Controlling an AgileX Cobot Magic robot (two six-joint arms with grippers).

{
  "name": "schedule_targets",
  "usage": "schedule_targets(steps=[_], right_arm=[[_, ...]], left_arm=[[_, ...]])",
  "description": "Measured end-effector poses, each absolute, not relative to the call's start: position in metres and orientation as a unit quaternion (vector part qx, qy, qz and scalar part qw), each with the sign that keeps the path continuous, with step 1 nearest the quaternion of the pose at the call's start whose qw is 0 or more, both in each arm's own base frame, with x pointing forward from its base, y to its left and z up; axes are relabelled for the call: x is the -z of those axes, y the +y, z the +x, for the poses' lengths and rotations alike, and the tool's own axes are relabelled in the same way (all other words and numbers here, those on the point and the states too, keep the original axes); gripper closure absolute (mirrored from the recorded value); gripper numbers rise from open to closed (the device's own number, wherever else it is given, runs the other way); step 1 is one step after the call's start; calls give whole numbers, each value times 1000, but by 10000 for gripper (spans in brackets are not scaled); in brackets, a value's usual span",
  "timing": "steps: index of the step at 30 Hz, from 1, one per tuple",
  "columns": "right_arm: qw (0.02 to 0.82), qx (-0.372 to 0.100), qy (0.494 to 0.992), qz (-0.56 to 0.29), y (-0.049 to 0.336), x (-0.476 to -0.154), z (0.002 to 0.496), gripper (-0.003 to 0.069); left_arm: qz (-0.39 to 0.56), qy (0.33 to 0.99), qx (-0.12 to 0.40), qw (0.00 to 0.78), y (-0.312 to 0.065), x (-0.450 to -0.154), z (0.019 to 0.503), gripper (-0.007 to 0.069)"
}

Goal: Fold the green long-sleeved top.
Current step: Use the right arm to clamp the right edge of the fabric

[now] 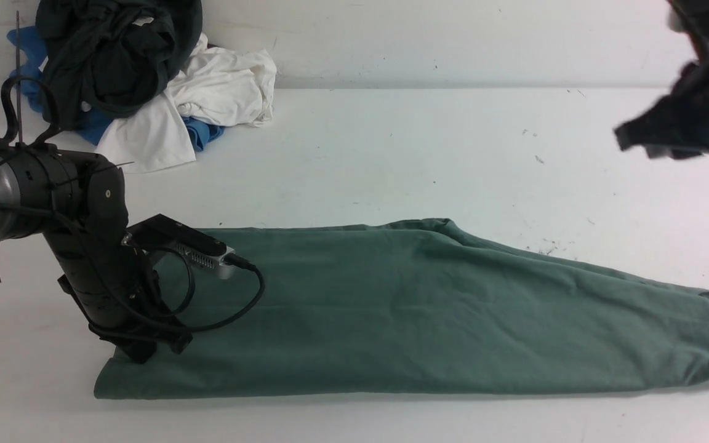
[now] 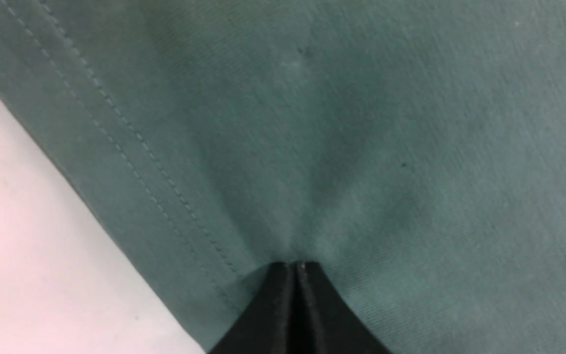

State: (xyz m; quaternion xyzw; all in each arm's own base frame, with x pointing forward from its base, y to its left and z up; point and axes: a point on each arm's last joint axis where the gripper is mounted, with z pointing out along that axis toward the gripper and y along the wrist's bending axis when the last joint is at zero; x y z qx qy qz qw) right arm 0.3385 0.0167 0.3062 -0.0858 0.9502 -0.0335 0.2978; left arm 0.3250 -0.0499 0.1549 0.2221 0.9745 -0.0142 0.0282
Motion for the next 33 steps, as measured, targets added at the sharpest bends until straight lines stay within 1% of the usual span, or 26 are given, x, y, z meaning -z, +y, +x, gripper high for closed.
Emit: schedule_targets(steps=[1, 3, 5, 6, 8, 10, 11, 12, 13, 14, 15, 17, 18, 19, 20, 21, 22, 25, 27, 29, 32, 33], right_arm=[[286, 33, 955, -67, 6, -301, 333, 665], [243, 21, 970, -9, -22, -278, 318, 664], [215, 9, 976, 29, -39, -261, 309, 655], [201, 1, 978, 48, -52, -251, 303, 636], [187, -9, 980, 73, -66, -242, 298, 582], [185, -17, 979, 83, -74, -236, 298, 520], [187, -23, 978, 85, -77, -232, 299, 461], [187, -24, 979, 81, -78, -229, 301, 428], [185, -27, 979, 79, -79, -224, 303, 371], [180, -30, 980, 79, -80, -218, 306, 299], [174, -32, 981, 80, -80, -213, 308, 250], [150, -36, 985, 82, -82, -192, 314, 125], [148, -36, 985, 82, -82, -192, 314, 116], [126, -41, 988, 84, -83, -177, 317, 47], [124, -41, 988, 83, -83, -175, 317, 41], [108, -44, 990, 85, -84, -162, 320, 4], [96, -46, 991, 86, -84, -152, 321, -13], [103, -42, 991, 74, -80, -150, 326, -15], [107, -38, 991, 63, -76, -150, 329, 1], [111, -32, 993, 39, -65, -150, 332, 45], [112, -25, 993, 15, -49, -149, 336, 166], [111, -22, 994, 7, -45, -149, 337, 248]], left_arm=[[222, 974, 14, 29, -50, -155, 325, 632], [222, 974, 14, 29, -50, -155, 325, 632], [222, 974, 14, 29, -50, -155, 325, 632], [222, 974, 14, 29, -50, -155, 325, 632], [222, 974, 14, 29, -50, -155, 325, 632], [222, 974, 14, 29, -50, -155, 325, 632], [222, 974, 14, 29, -50, -155, 325, 632], [222, 974, 14, 29, -50, -155, 325, 632], [222, 974, 14, 29, -50, -155, 325, 632], [222, 974, 14, 30, -50, -155, 325, 632], [222, 974, 14, 30, -50, -155, 325, 632], [224, 974, 14, 31, -50, -155, 325, 632], [224, 974, 14, 31, -50, -155, 325, 632], [225, 974, 14, 30, -50, -155, 325, 632], [225, 974, 14, 30, -50, -155, 325, 632], [226, 974, 14, 30, -50, -155, 325, 632], [226, 974, 14, 30, -50, -155, 325, 632], [227, 973, 14, 32, -50, -155, 325, 632], [228, 973, 14, 32, -50, -155, 325, 632], [229, 973, 14, 32, -50, -155, 326, 632], [229, 973, 14, 32, -50, -155, 326, 632], [229, 973, 14, 32, -50, -155, 326, 632]])
